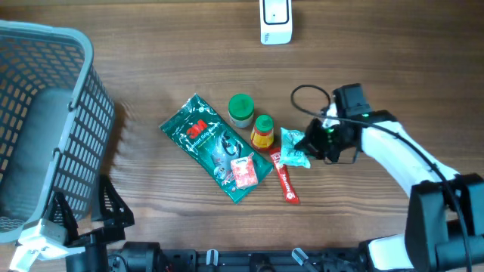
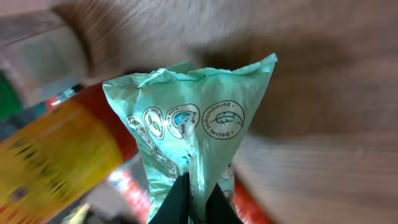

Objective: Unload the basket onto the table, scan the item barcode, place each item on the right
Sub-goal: 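Close the right gripper on the tissue pack and lift it, then carry the tissue pack rightward and set it down on the table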

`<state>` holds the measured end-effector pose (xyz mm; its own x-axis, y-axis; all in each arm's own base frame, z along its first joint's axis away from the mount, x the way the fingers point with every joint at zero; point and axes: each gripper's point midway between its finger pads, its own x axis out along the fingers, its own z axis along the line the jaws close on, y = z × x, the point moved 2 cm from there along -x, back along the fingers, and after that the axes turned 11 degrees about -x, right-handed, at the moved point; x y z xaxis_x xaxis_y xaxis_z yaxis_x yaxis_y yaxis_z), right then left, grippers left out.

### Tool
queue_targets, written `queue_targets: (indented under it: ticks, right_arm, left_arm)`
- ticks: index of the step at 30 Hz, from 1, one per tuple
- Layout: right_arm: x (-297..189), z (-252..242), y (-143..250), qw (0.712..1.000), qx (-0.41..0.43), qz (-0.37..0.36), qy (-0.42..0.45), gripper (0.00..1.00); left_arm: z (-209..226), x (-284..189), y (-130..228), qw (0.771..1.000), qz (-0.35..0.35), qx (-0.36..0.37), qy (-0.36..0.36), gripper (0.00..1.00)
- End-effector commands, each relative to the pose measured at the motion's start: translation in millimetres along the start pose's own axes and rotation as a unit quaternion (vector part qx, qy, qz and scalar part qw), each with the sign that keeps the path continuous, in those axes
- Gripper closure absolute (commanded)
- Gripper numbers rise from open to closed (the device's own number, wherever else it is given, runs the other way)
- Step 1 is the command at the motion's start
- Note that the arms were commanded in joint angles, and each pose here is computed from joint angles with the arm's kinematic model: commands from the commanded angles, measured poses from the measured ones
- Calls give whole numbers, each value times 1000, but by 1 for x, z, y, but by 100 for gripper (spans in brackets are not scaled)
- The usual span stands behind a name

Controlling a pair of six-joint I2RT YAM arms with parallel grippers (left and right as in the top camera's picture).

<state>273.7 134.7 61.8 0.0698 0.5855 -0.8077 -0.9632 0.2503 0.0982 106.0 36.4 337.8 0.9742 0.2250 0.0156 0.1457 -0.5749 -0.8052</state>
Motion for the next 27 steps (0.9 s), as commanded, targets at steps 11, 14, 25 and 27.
queue_targets:
  ticks: [11,14,25,27]
  right_arm:
    - [-61,91,59,890,208,265,-306,96]
    - [-78,103,64,861,201,303,-356,96]
    - [-76,103,61,751,471,398,-236,96]
    - [-76,104,60,740,488,403,-226,96]
  left_arm:
    - [1,-1,-1,1000,-4,-3,0,0]
    - [1,-1,-1,1000,-4,-3,1,0]
    - [1,-1,-1,1000,-4,-3,0,0]
    - [1,-1,-1,1000,-4,-3,0,0]
